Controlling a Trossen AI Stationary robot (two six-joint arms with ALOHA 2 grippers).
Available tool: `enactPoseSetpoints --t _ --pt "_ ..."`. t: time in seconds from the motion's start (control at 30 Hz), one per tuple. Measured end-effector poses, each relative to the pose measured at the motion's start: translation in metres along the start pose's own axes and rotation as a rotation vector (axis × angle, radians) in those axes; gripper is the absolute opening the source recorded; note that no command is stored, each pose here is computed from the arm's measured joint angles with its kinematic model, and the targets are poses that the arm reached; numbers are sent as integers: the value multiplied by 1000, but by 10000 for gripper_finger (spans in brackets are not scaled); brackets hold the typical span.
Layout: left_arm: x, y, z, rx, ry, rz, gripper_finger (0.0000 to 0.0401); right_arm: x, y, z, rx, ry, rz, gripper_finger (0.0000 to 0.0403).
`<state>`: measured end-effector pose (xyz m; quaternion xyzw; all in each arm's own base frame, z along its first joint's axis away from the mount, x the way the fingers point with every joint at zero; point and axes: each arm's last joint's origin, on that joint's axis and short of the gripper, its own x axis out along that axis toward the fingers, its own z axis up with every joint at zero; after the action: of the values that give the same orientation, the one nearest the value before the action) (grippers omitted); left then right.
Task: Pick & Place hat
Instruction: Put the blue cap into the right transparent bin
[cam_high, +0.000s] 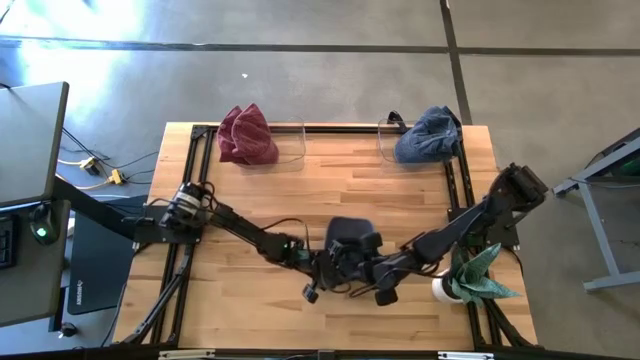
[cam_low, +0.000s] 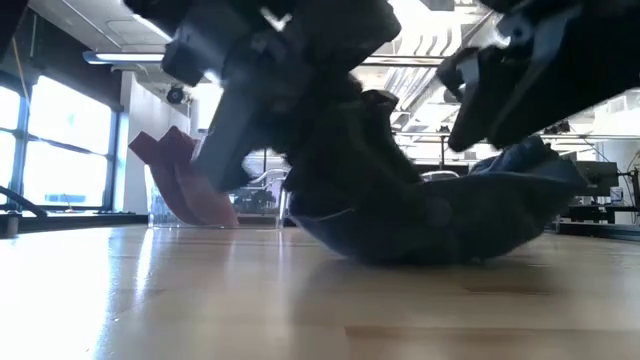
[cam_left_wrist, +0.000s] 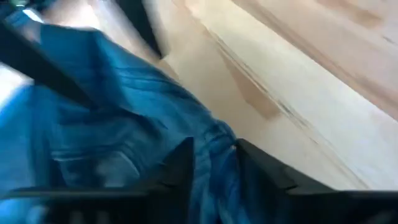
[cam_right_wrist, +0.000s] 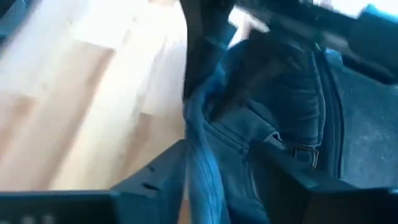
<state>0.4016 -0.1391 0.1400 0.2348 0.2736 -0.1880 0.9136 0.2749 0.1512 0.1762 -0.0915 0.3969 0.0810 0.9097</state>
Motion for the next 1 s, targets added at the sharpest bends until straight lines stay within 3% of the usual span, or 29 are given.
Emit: enactPoseSetpoints --t 0.17,0.33,0.43,0.53,0.67,0.83,1.0 --pt "-6 13 20 -55 17 -36 200 -13 8 4 45 -46 27 224" --pt "-29 20 53 -136 195 -76 262 1 24 7 -25 -123 56 235" --pt "-42 18 62 -126 278 17 273 14 28 2 -70 -115 53 236" --pt "-44 11 49 -106 392 167 275 28 29 -7 -140 -71 -3 236" --pt "-53 16 31 -215 427 308 275 44 31 -16 -235 -42 -78 235" --pt "-52 22 5 -313 442 427 275 55 24 -18 -249 -37 -103 191" --pt "-65 22 15 -304 415 557 275 57 16 -14 -213 -56 -137 95"
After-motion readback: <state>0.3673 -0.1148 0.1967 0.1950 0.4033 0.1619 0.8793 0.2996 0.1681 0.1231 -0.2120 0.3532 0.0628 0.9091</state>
